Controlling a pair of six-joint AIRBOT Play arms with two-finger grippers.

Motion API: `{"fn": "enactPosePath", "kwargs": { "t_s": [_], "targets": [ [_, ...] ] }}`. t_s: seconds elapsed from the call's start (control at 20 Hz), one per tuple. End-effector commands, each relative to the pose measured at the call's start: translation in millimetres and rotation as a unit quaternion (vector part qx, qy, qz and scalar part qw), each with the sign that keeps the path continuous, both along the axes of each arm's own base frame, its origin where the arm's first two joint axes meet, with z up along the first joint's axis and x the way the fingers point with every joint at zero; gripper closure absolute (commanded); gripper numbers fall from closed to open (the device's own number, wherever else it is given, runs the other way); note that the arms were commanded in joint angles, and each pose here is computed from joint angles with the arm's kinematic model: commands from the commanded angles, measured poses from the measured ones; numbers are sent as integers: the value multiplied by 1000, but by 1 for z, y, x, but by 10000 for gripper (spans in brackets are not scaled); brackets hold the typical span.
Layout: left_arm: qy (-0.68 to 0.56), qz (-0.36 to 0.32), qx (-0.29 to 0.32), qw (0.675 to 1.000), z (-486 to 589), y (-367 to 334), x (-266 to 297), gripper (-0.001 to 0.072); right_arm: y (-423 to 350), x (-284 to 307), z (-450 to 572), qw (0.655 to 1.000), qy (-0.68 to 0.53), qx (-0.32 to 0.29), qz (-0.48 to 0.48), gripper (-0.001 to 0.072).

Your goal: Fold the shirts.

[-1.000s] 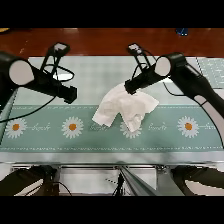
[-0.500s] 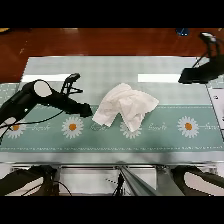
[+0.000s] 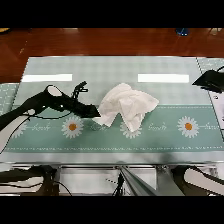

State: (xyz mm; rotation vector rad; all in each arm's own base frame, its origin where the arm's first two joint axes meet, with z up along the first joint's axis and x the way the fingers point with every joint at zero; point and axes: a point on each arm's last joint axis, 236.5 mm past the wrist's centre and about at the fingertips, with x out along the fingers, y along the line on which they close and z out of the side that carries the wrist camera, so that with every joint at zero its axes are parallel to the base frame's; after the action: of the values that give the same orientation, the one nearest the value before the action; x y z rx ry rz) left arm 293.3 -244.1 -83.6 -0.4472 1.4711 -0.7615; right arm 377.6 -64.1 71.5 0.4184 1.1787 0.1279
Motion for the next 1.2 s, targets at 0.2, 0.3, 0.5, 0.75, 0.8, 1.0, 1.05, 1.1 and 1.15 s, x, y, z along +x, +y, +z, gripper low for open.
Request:
{"fn": "enactPosePath", "kwargs": {
  "t_s": [0.2,0.3,0.5,0.75,0.8,1.0,1.05,1.1,1.15],
  "targets": [
    [27,10,-46,998,0,-19,-1,679,7,-16,-34,999,32,30,-5,231],
    [31,2,-51,998,4,-20,-4,679,28,-22,-63,995,44,83,-23,211],
    [27,1,-54,998,7,-21,0,679,62,-28,-106,982,37,171,-71,153],
    [31,-4,-57,998,9,-22,-3,679,73,-33,-133,972,28,205,-115,154],
    [31,-5,-57,998,9,-22,-3,679,75,-32,-135,969,23,212,-124,153],
    [33,-7,-58,998,10,-22,-5,679,108,-27,-145,967,27,231,-106,153],
    [34,-7,-58,998,10,-22,-5,679,123,-24,-147,967,29,235,-95,141],
    [34,-8,-59,998,10,-22,-6,679,140,-22,-148,966,31,242,-86,118],
    [35,-9,-59,998,10,-22,-6,679,154,-22,-149,966,36,246,-74,118]
  ]
}}
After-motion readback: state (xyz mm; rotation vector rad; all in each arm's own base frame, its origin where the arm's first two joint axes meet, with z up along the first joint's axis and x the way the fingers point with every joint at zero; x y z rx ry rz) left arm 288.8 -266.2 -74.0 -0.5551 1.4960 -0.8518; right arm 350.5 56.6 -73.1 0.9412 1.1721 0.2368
